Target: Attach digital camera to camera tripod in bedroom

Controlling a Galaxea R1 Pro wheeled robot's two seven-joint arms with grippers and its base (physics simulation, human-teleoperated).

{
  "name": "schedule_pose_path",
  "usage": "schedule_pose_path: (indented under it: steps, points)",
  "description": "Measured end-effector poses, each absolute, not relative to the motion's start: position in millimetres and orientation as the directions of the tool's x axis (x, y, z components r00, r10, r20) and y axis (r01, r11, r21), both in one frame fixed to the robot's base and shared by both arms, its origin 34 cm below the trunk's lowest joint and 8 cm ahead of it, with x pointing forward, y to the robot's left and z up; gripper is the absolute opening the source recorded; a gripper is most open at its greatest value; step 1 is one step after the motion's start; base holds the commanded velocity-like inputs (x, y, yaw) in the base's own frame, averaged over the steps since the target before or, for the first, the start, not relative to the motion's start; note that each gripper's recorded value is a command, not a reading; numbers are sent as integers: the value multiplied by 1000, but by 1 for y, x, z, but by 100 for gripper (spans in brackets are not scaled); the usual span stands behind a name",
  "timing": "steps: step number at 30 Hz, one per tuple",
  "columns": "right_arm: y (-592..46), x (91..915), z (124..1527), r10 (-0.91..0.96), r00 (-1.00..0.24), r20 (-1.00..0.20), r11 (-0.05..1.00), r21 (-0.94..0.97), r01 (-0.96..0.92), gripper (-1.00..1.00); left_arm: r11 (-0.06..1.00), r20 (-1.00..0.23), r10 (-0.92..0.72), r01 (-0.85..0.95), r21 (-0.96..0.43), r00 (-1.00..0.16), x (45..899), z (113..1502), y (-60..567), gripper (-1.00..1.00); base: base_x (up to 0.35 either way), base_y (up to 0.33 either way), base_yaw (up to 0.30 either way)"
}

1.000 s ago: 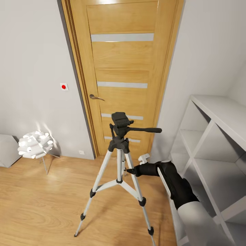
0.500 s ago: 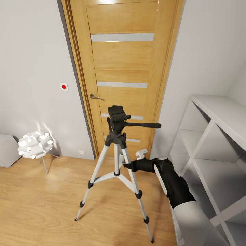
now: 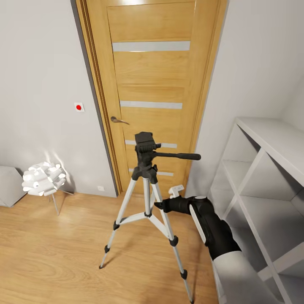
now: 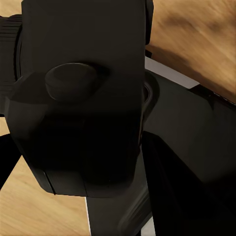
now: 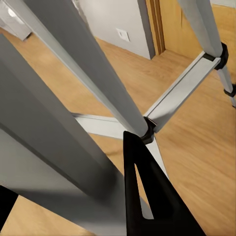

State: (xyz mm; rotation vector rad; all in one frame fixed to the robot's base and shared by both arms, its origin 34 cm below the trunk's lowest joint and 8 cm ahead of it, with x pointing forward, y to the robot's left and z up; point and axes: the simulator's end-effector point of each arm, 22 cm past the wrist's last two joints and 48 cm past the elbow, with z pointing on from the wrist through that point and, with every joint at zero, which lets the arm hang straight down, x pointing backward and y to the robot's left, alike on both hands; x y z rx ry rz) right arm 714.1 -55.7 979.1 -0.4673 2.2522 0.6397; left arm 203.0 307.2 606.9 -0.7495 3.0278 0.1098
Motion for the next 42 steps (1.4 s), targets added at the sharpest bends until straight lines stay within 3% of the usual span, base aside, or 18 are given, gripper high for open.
schedule_pose_path:
  steps: [9,23,42]
  points:
    - [-71,721,972,-83,-694,-715,863,296,-409,-100,882,-37,-465,-466,63,-885,203,607,307,-100,0,0,0]
    - [-65,717,972,31,-754,-656,854,409,-321,-100,882,-37,-465,-467,63,-884,203,607,307,-100,0,0,0]
    - [-68,719,973,-14,-739,-674,874,350,-336,-100,885,-53,-461,-463,55,-886,209,607,307,-100,0,0,0]
